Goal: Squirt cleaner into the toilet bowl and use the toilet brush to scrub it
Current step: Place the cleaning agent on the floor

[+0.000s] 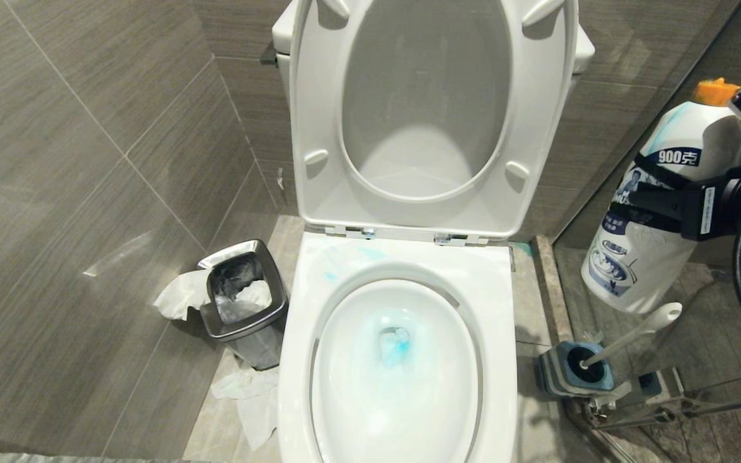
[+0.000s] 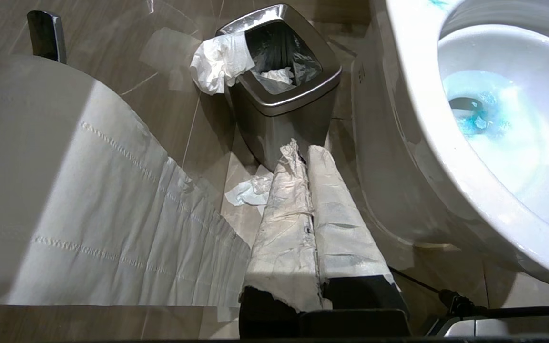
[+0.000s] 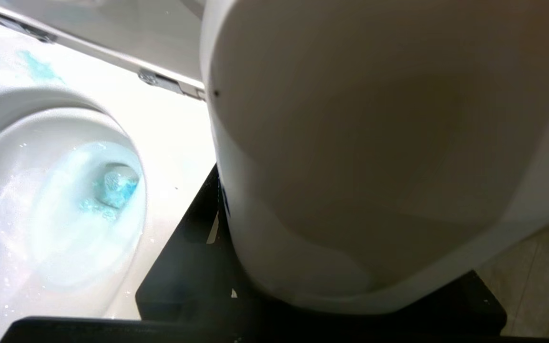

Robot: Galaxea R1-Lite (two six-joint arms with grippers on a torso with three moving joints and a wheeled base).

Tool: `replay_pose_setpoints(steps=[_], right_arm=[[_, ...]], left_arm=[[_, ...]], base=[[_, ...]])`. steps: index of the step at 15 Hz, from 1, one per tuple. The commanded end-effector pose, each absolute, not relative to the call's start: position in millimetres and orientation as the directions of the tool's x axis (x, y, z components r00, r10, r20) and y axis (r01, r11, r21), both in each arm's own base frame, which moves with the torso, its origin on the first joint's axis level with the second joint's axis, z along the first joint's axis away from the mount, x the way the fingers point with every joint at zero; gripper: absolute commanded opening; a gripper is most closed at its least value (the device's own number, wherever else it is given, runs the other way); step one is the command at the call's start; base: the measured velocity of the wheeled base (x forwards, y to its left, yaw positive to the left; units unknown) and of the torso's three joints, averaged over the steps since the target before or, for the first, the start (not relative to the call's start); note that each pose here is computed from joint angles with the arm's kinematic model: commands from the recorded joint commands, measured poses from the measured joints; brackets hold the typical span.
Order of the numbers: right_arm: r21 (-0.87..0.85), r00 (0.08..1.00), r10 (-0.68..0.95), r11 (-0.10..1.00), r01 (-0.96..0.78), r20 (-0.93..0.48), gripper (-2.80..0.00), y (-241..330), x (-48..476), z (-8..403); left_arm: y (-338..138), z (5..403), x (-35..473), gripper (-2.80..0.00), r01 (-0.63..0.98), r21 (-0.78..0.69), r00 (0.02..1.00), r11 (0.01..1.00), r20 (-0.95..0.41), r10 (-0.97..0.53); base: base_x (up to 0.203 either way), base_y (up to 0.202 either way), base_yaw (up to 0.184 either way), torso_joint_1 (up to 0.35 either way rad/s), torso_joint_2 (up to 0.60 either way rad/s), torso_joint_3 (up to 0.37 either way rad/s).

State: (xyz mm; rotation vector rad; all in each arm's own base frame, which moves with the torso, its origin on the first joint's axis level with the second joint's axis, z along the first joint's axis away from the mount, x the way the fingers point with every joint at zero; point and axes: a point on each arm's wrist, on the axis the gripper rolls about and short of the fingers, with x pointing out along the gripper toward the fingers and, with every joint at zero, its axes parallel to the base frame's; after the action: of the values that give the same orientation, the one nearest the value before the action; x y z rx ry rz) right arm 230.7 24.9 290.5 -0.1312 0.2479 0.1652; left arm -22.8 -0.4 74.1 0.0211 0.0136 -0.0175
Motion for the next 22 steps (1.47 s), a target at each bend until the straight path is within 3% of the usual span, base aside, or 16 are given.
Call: replay_pose_setpoints(steps=[1,11,16,22], right_arm=[[-0.106,0.949,0.121,0.982,-0.158,-0.291,-2.8,20,242,277],[-0.075,0.957,0.114,0.988,-0.139,-0.268,-2.8,-11,276,260],[-0.107,0.988,0.119,0.986,-0.129,-0.096,-2.8,-13,316,244],[-0.109,0.987,0.158,0.981,-0.158,-0.015,-2.8,-14,359,201]], left_arm=[[0,74,-23,-2.8,0.017,0.022,1.0,1.0,-0.015,-0.017],[0,74,-23,-2.8,0.017,0.021,1.0,1.0,-0.015,-0.017],[0,74,-23,-2.8,0.017,0.021,1.0,1.0,-0.015,-0.017],[0,74,-23,-2.8,0.017,0.023,1.0,1.0,-0.017,-0.017]], base=[[0.0,0.0,0.0,0.0,0.0,0.0],[0.0,0.0,0.0,0.003,0.0,-0.147],[0.0,0.0,0.0,0.002,0.0,-0.196],[0.0,0.0,0.0,0.003,0.0,-0.196]])
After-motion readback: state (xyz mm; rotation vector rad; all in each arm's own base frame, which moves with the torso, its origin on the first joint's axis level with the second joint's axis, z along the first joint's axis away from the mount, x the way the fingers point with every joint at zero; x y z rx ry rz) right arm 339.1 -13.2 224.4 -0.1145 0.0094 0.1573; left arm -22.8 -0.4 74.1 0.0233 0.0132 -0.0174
